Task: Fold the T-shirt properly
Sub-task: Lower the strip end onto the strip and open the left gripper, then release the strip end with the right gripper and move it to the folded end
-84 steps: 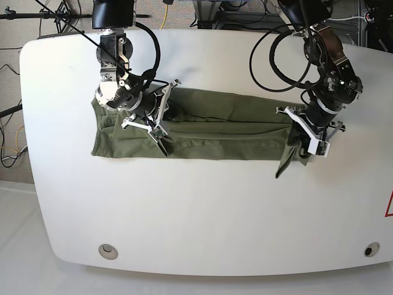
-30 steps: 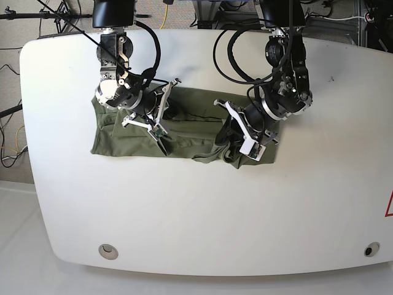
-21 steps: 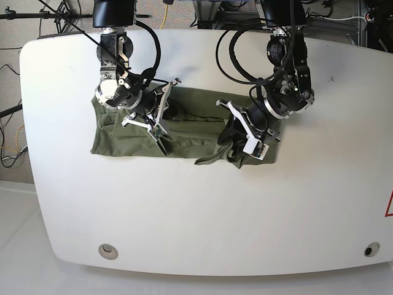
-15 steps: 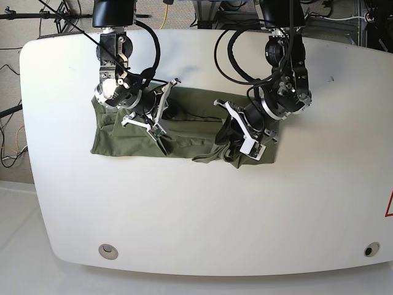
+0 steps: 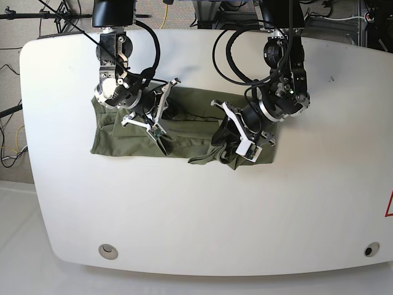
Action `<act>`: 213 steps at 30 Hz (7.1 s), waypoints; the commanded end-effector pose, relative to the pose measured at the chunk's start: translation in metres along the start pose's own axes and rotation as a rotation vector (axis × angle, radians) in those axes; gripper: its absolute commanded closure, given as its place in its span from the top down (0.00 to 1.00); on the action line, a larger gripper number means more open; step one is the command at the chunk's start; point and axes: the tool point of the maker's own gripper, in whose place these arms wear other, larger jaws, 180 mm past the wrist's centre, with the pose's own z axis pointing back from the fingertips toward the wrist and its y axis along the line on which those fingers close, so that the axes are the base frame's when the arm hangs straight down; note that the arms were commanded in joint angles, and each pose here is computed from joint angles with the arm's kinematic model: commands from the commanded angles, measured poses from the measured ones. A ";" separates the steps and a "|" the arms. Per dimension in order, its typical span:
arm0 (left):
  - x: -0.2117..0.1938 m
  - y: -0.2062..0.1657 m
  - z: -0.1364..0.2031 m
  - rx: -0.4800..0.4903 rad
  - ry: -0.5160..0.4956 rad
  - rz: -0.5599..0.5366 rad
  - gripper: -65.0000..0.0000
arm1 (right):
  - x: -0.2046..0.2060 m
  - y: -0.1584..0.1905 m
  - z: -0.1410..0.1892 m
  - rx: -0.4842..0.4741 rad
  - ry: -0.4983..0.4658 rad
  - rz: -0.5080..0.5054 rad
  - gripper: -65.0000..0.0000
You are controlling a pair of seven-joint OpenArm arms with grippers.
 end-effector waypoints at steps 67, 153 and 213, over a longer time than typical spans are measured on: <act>-0.020 0.005 0.014 -0.009 -0.034 -0.103 0.60 | -0.011 0.003 -0.003 0.004 0.055 0.006 0.00; -0.102 0.066 0.033 0.108 0.060 -0.003 0.11 | 0.018 -0.047 0.061 -0.226 -0.053 -0.028 0.14; -0.109 0.077 0.028 0.116 0.087 0.014 0.10 | -0.115 -0.132 0.134 -0.348 -0.124 -0.760 0.88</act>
